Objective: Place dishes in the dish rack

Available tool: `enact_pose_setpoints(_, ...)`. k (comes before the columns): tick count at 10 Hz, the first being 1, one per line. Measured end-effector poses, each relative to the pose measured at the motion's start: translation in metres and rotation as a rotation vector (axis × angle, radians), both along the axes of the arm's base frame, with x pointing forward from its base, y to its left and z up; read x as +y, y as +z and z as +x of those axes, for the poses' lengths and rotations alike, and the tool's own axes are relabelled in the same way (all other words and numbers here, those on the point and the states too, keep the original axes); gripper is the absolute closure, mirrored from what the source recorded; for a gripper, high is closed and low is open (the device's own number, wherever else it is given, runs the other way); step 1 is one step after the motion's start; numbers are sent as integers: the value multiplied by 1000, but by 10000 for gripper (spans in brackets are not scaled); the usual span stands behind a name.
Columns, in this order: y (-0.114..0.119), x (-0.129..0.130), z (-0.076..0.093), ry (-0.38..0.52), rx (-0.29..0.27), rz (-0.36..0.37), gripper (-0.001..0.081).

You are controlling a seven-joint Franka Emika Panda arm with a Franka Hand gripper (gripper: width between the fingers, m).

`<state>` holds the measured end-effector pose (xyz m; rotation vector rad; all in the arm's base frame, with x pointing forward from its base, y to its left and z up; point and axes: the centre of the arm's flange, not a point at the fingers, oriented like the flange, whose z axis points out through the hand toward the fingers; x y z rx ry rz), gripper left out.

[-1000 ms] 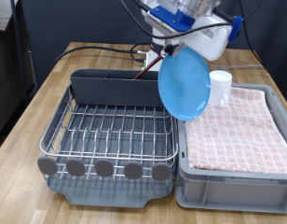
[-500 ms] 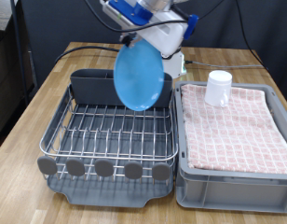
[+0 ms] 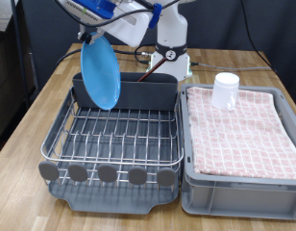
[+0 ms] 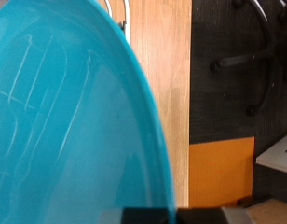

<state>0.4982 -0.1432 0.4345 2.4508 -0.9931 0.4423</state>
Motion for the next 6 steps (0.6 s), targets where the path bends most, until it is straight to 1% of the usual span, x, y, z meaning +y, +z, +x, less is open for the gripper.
enact_pose_setpoints(2, -2, 2, 1, -2, 4, -6, 787)
enact_pose_setpoints(4, -4, 4, 6, 43, 5, -14, 788)
enact_pose_setpoints(6, -6, 4, 13, 102, 6, -38, 788)
